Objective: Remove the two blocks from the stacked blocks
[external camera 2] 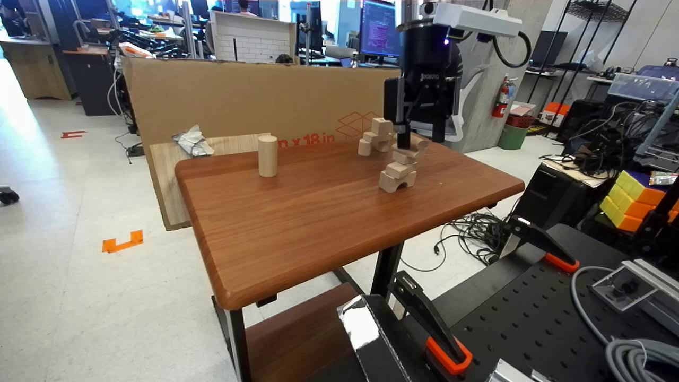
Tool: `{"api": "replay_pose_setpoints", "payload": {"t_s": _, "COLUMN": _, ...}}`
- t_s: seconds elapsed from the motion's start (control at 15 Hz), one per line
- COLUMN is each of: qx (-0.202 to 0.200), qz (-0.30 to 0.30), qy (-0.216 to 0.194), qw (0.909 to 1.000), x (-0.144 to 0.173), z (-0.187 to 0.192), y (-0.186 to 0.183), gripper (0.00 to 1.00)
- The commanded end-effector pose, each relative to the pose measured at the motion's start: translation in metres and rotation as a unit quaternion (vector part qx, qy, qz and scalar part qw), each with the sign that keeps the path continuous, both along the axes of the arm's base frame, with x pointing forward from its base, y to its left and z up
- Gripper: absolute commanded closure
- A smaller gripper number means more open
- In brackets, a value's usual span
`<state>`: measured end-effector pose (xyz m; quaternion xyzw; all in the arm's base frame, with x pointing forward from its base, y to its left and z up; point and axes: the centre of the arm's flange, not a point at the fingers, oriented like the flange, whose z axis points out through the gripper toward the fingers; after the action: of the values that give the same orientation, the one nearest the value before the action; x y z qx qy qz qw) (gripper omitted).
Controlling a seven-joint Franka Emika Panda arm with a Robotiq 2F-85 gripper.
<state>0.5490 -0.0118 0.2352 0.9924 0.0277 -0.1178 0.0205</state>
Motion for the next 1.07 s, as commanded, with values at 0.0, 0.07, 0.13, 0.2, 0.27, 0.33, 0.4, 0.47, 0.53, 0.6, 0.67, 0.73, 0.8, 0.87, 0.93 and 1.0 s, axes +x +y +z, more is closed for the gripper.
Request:
{"api": "replay_pose_setpoints", "payload": {"t_s": 0.0, "qx": -0.006, "qz": 0.006, "qy": -0.001, "qw": 1.0000, "x": 0.014, "z": -0.006, "y": 0.009, "gripper": 0.42}}
{"api": "replay_pose_setpoints", "payload": {"t_s": 0.07, "qx": -0.005, "qz": 0.008, "qy": 0.000, "qw": 1.0000, "x": 0.014, "z": -0.006, "y": 0.011, "gripper": 0.51}}
{"api": "replay_pose_setpoints", "payload": {"t_s": 0.13, "qx": -0.004, "qz": 0.010, "qy": -0.001, "qw": 0.9999, "x": 0.014, "z": -0.004, "y": 0.012, "gripper": 0.58}}
{"api": "replay_pose_setpoints", "payload": {"t_s": 0.2, "qx": -0.003, "qz": 0.012, "qy": -0.002, "qw": 0.9999, "x": 0.013, "z": -0.003, "y": 0.013, "gripper": 0.66}}
{"api": "replay_pose_setpoints", "payload": {"t_s": 0.27, "qx": -0.002, "qz": 0.013, "qy": -0.003, "qw": 0.9999, "x": 0.012, "z": -0.001, "y": 0.013, "gripper": 0.73}}
{"api": "replay_pose_setpoints", "payload": {"t_s": 0.33, "qx": -0.001, "qz": 0.013, "qy": -0.004, "qw": 0.9999, "x": 0.012, "z": 0.001, "y": 0.012, "gripper": 0.80}}
{"api": "replay_pose_setpoints", "payload": {"t_s": 0.4, "qx": 0.000, "qz": 0.012, "qy": -0.005, "qw": 0.9999, "x": 0.011, "z": 0.002, "y": 0.011, "gripper": 0.88}}
{"api": "replay_pose_setpoints", "payload": {"t_s": 0.47, "qx": 0.001, "qz": 0.011, "qy": -0.005, "qw": 0.9999, "x": 0.010, "z": 0.004, "y": 0.010, "gripper": 0.89}}
{"api": "replay_pose_setpoints", "payload": {"t_s": 0.53, "qx": 0.002, "qz": 0.012, "qy": -0.005, "qw": 0.9999, "x": 0.008, "z": 0.006, "y": 0.009, "gripper": 0.89}}
{"api": "replay_pose_setpoints", "payload": {"t_s": 0.6, "qx": 0.003, "qz": 0.012, "qy": -0.005, "qw": 0.9999, "x": 0.006, "z": 0.009, "y": 0.008, "gripper": 0.89}}
{"api": "replay_pose_setpoints", "payload": {"t_s": 0.67, "qx": 0.005, "qz": 0.014, "qy": -0.005, "qw": 0.9999, "x": 0.002, "z": 0.014, "y": 0.008, "gripper": 0.89}}
{"api": "replay_pose_setpoints", "payload": {"t_s": 0.73, "qx": 0.009, "qz": 0.018, "qy": -0.007, "qw": 0.9998, "x": -0.001, "z": 0.019, "y": 0.008, "gripper": 0.89}}
{"api": "replay_pose_setpoints", "payload": {"t_s": 0.8, "qx": 0.011, "qz": 0.019, "qy": -0.008, "qw": 0.9997, "x": -0.005, "z": 0.027, "y": 0.008, "gripper": 0.89}}
{"api": "replay_pose_setpoints", "payload": {"t_s": 0.87, "qx": 0.013, "qz": 0.021, "qy": -0.008, "qw": 0.9997, "x": -0.009, "z": 0.034, "y": 0.008, "gripper": 0.89}}
{"api": "replay_pose_setpoints", "payload": {"t_s": 0.93, "qx": 0.012, "qz": 0.022, "qy": -0.014, "qw": 0.9996, "x": -0.011, "z": 0.043, "y": 0.005, "gripper": 0.89}}
{"api": "replay_pose_setpoints", "payload": {"t_s": 1.0, "qx": 0.013, "qz": 0.018, "qy": -0.017, "qw": 0.9996, "x": -0.011, "z": 0.049, "y": 0.002, "gripper": 0.89}}
